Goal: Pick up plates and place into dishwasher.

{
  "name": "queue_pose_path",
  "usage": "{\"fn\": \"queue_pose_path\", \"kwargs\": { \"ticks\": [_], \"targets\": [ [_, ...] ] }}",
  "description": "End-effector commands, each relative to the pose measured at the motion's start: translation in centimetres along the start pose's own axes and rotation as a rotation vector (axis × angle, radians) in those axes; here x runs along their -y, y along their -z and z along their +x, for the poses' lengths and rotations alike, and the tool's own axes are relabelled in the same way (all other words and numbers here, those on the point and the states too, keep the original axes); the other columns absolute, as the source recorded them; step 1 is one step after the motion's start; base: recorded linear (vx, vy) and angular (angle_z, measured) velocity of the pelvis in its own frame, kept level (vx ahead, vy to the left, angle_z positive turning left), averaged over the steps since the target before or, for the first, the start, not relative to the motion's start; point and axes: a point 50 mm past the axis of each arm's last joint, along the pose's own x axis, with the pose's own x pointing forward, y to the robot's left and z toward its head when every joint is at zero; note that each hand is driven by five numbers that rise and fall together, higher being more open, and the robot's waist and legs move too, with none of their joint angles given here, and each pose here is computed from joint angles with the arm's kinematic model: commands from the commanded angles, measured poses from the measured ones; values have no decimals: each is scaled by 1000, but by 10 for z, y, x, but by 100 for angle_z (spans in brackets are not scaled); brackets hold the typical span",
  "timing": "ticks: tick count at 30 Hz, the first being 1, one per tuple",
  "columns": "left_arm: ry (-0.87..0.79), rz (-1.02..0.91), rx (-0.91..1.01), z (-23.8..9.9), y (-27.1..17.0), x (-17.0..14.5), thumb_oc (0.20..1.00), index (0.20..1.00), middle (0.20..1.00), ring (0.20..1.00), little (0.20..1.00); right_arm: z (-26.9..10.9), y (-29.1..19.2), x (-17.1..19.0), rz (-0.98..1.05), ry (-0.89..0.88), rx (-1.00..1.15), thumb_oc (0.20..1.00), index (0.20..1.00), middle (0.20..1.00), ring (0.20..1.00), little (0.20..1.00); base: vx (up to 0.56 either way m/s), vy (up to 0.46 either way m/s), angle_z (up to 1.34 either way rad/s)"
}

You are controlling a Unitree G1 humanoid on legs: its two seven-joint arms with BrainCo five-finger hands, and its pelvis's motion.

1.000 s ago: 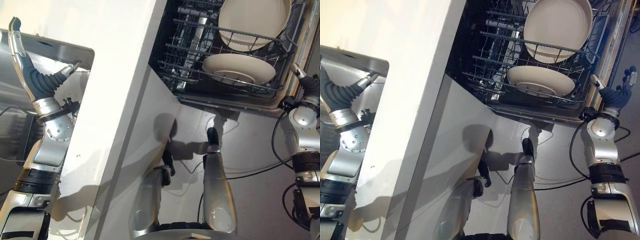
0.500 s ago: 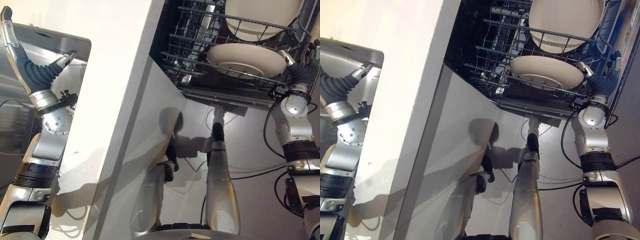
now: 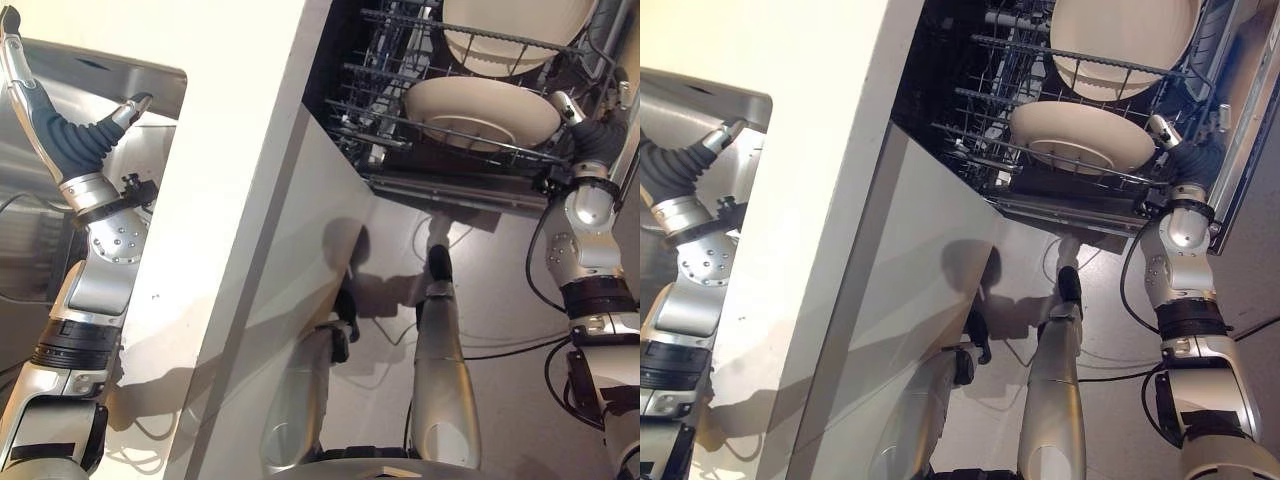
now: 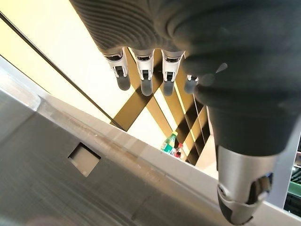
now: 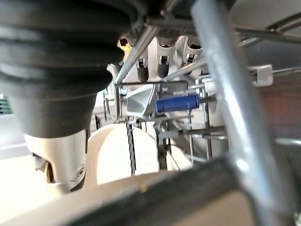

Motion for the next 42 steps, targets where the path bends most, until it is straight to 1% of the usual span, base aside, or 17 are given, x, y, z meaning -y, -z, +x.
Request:
{"fn": "queue_pose_path", "kwargs": {
  "ticks": [1, 4, 8, 18, 24, 28, 31, 37, 39, 42],
  "targets": [
    [64, -166, -58, -37, -14, 30, 1000, 1000, 1000, 1000, 1000, 6, -45, -82, 54, -335, 161, 1000, 1000, 1000, 1000, 1000, 50, 106, 2],
    [75, -171, -81, -43, -12, 32, 1000, 1000, 1000, 1000, 1000, 4, -47, -99, 43, -381, 159, 1000, 1000, 1000, 1000, 1000, 95, 140, 6],
    [83, -179, -96, -48, -10, 30, 1000, 1000, 1000, 1000, 1000, 2, -51, -110, 40, -407, 167, 1000, 1000, 1000, 1000, 1000, 52, 117, 9],
    [98, -168, -106, -44, -6, 25, 1000, 1000, 1000, 1000, 1000, 5, -59, -126, 72, -427, 174, 1000, 1000, 1000, 1000, 1000, 29, 81, 17],
    [101, -166, -102, -45, -4, 23, 1000, 1000, 1000, 1000, 1000, 1, -61, -136, 99, -461, 187, 1000, 1000, 1000, 1000, 1000, 18, 52, 19],
    [121, -181, -99, -45, -4, 22, 1000, 1000, 1000, 1000, 1000, -3, -62, -147, 110, -510, 180, 1000, 1000, 1000, 1000, 1000, 27, 34, 16],
    [131, -195, -97, -47, -3, 21, 1000, 1000, 1000, 1000, 1000, -7, -61, -154, 119, -580, 173, 1000, 1000, 1000, 1000, 1000, 15, 11, 13],
    [205, -226, -94, -51, -2, 22, 1000, 1000, 1000, 1000, 1000, -19, -48, -162, 221, -740, 109, 1000, 1000, 1000, 1000, 1000, 46, -54, 3],
    [231, -234, -96, -53, -1, 23, 1000, 1000, 1000, 1000, 1000, -25, -38, -161, 233, -746, 82, 1000, 1000, 1000, 1000, 1000, 71, -136, 13],
    [267, -242, -101, -56, 1, 25, 1000, 1000, 1000, 1000, 1000, -32, -20, -154, 205, -704, 47, 1000, 1000, 1000, 1000, 1000, 69, -168, 20]
  ]
}}
